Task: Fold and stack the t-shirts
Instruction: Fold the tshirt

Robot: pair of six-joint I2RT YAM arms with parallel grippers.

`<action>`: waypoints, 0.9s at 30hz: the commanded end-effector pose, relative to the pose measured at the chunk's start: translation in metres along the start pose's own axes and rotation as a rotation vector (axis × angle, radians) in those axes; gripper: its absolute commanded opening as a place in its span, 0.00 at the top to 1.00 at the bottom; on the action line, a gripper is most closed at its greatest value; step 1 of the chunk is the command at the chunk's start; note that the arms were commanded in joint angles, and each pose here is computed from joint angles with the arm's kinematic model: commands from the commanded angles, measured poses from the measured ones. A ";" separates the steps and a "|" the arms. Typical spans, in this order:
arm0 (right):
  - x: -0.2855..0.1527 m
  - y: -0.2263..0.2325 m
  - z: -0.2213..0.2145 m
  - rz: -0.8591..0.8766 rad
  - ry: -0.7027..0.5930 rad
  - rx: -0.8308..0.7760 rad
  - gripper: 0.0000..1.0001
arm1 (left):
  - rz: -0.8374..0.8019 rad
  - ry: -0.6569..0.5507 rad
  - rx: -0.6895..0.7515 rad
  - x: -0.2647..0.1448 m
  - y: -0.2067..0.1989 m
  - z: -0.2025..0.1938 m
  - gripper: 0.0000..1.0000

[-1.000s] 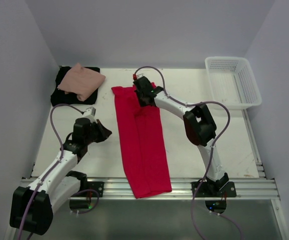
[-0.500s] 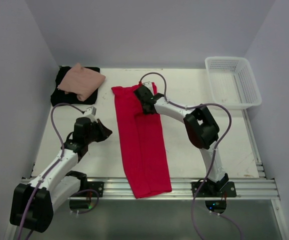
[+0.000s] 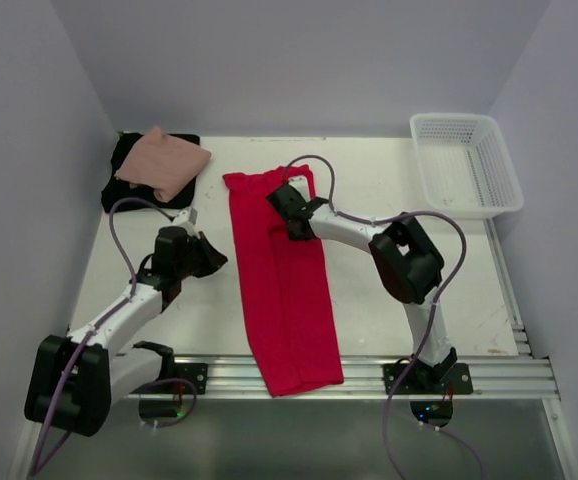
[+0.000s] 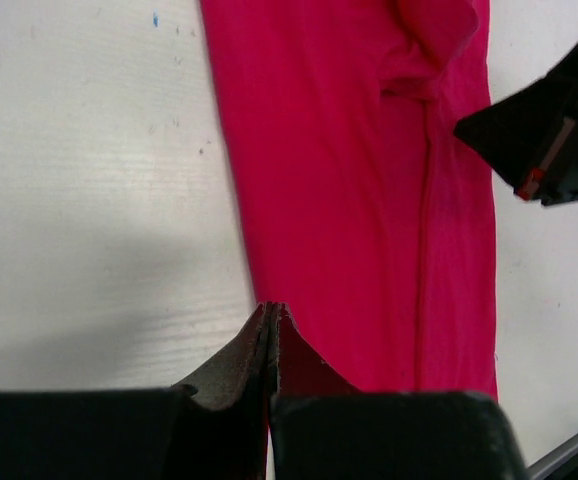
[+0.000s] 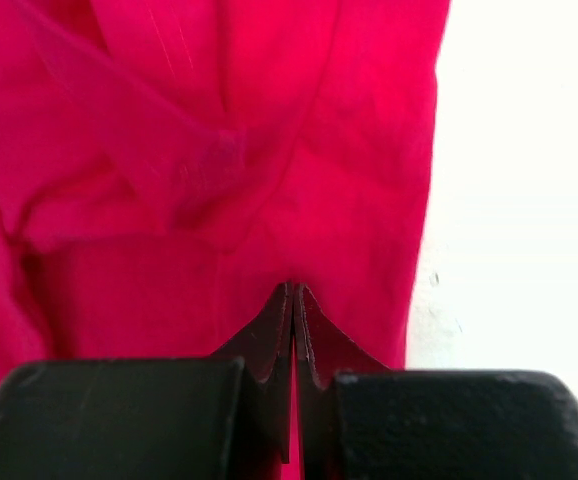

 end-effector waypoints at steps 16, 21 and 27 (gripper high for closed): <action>-0.115 -0.018 0.031 0.292 -0.133 -0.122 1.00 | 0.003 -0.128 0.055 0.147 -0.012 0.141 1.00; -0.118 0.003 0.049 0.393 -0.118 -0.128 1.00 | 0.042 -0.044 0.029 0.181 0.001 0.129 1.00; -0.098 0.041 0.073 0.514 -0.024 -0.175 1.00 | 0.064 0.016 0.014 0.196 0.011 0.112 1.00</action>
Point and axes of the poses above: each gripper's point midway between its finger pads, its own x axis out along the fingers, its own y axis along the line the jaws close on, z = x × y, the point moved 4 cm from there along -x, back along the fingers, and after that the axes turned 15 degrees about x, right-handed, at the moved point
